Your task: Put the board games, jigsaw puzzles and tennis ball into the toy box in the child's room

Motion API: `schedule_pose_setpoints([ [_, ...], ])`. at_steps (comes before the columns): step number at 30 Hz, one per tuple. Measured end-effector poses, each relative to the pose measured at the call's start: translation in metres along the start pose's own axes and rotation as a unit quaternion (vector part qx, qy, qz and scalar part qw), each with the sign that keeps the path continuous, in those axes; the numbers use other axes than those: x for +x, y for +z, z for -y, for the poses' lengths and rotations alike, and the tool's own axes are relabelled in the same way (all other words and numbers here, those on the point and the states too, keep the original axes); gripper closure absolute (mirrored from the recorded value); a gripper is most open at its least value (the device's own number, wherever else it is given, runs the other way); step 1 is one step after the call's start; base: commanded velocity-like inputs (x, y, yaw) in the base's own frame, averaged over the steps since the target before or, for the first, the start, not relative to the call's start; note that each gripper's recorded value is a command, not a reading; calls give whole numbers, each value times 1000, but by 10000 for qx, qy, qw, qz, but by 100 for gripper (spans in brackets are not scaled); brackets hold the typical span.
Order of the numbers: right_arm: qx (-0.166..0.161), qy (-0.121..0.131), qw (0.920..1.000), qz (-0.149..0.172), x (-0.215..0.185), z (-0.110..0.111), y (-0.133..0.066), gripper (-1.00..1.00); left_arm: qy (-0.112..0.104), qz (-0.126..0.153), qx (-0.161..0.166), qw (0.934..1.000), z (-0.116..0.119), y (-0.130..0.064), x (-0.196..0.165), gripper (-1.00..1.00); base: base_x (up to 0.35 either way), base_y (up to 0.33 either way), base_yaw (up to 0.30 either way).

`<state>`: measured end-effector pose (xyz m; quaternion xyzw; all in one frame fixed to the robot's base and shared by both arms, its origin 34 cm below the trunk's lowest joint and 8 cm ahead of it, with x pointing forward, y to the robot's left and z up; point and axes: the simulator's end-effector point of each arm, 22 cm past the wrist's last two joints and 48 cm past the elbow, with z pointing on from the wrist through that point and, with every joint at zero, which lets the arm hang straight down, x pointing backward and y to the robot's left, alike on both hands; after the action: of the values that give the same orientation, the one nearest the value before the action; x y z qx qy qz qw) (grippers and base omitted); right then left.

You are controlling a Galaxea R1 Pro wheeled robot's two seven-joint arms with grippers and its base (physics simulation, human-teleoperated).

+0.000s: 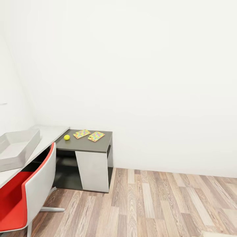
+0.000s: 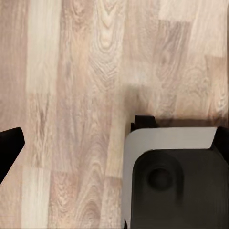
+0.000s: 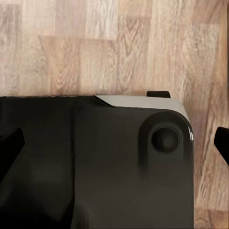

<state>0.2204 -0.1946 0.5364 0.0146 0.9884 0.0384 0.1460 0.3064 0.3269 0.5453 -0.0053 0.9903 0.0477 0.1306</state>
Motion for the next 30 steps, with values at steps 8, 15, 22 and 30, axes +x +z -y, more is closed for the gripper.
schedule_pose_setpoints([
  [8, -52, -7, 9995, 296, -29, -8, -6, -100, -8, 172, 42, 9998, 4, -8, -25, -100, 0, 0, 0],
  [15, -126, 48, 9994, 305, -30, -21, -7, -100, -54, -18, 212, 9998, 31, -8, -9, -100, 0, 0, 0],
  [22, -118, 65, 9994, 316, -31, -21, -13, -100, -66, -120, 228, 9996, 33, -15, 1, -100, 0, 0, 0],
  [30, -91, 85, 9994, 316, -33, -19, -23, -100, -83, -127, 230, 9996, 32, -24, 1, -100, 0, 0, 0],
])
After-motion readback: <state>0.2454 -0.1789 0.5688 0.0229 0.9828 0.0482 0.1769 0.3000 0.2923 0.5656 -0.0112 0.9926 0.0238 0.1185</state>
